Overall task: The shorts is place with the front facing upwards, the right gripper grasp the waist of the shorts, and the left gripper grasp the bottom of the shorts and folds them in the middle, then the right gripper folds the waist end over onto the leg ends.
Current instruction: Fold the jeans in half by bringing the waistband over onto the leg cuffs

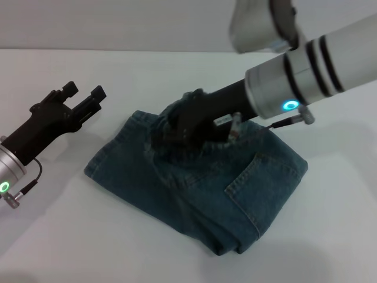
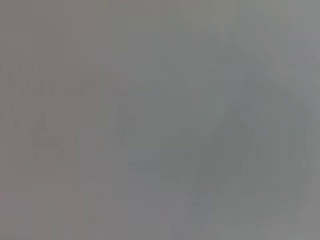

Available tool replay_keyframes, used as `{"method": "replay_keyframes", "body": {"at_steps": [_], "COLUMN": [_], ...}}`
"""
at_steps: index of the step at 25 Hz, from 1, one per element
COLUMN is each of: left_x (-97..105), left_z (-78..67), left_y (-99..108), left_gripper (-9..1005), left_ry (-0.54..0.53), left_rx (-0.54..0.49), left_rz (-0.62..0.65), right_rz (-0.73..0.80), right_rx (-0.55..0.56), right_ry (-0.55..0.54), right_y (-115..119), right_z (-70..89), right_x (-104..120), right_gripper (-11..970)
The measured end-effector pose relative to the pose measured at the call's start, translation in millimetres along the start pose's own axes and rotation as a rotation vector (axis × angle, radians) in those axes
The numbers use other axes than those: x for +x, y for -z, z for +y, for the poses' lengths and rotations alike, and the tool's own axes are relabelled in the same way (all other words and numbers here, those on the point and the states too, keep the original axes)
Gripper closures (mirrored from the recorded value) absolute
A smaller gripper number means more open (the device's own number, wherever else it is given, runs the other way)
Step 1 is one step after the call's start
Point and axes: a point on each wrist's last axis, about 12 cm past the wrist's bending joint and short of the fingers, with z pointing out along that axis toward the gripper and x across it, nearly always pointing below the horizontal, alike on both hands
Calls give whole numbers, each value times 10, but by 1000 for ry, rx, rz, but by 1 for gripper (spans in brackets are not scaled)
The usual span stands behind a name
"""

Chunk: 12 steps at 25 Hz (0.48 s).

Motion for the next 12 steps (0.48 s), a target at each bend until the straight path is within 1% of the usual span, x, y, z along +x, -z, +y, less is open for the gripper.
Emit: {"method": "replay_keyframes", "body": {"at_steps": [5, 9, 12], "left_x": [10, 29, 62], "left_z": [1, -7, -32], "left_y": [6, -4, -22], "left_gripper": [187, 186, 187], "left_ry": [0, -9, -11], "left_rx": [-5, -6, -5], "left_rz": [3, 11, 19], "right_rz": [21, 12, 3], "right_rx": [14, 35, 45], "right_ry": [17, 35, 50], "right_y": [-120, -136, -145], "right_z": [4, -13, -18], "right_x": [-5, -2, 9], "right_gripper": [835, 779, 639]}}
